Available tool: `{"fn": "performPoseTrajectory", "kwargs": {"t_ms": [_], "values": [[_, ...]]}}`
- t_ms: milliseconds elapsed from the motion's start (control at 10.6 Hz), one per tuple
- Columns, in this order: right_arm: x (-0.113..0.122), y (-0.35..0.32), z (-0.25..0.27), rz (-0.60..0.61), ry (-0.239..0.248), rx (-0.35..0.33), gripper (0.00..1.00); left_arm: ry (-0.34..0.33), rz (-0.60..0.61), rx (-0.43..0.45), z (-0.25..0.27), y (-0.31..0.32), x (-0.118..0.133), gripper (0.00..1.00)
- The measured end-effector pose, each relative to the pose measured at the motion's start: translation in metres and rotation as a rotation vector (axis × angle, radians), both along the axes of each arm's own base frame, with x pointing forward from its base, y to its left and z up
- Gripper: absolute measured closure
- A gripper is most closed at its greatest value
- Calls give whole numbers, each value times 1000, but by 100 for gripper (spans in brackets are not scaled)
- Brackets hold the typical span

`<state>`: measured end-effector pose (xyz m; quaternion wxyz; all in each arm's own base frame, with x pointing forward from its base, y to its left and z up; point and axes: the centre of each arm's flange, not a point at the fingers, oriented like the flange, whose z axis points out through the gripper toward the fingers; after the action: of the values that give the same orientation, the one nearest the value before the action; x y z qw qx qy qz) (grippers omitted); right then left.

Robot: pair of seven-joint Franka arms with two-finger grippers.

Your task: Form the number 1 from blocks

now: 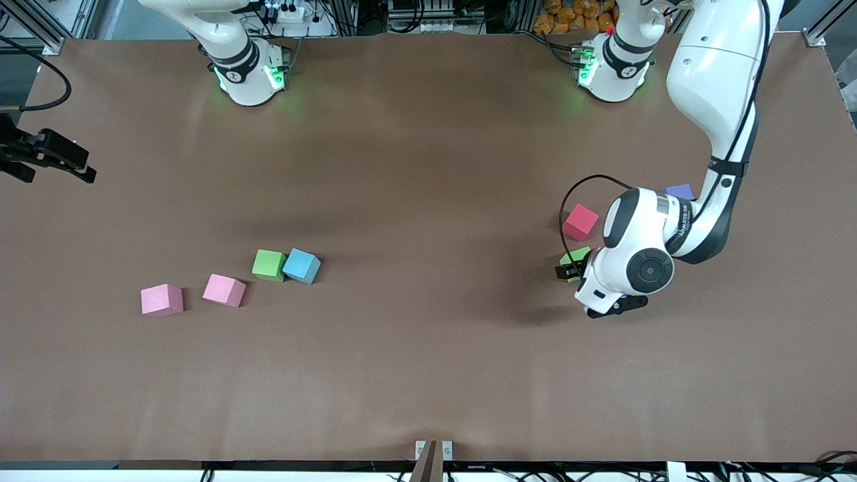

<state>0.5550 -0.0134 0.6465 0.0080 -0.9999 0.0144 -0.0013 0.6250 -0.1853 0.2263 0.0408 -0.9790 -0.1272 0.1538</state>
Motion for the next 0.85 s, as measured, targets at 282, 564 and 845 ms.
{"fn": "performPoseTrajectory", "kwargs": {"t_ms": [282, 564, 845], "values": [[8, 16, -23, 27, 43, -1, 0, 19, 40, 18, -14, 3, -2, 0], [19, 25, -45, 37, 73, 13, 0, 33, 48, 25, -24, 3, -4, 0], [27, 28, -60, 37, 91, 34, 0, 51, 48, 28, -39, 3, -7, 0]]}}
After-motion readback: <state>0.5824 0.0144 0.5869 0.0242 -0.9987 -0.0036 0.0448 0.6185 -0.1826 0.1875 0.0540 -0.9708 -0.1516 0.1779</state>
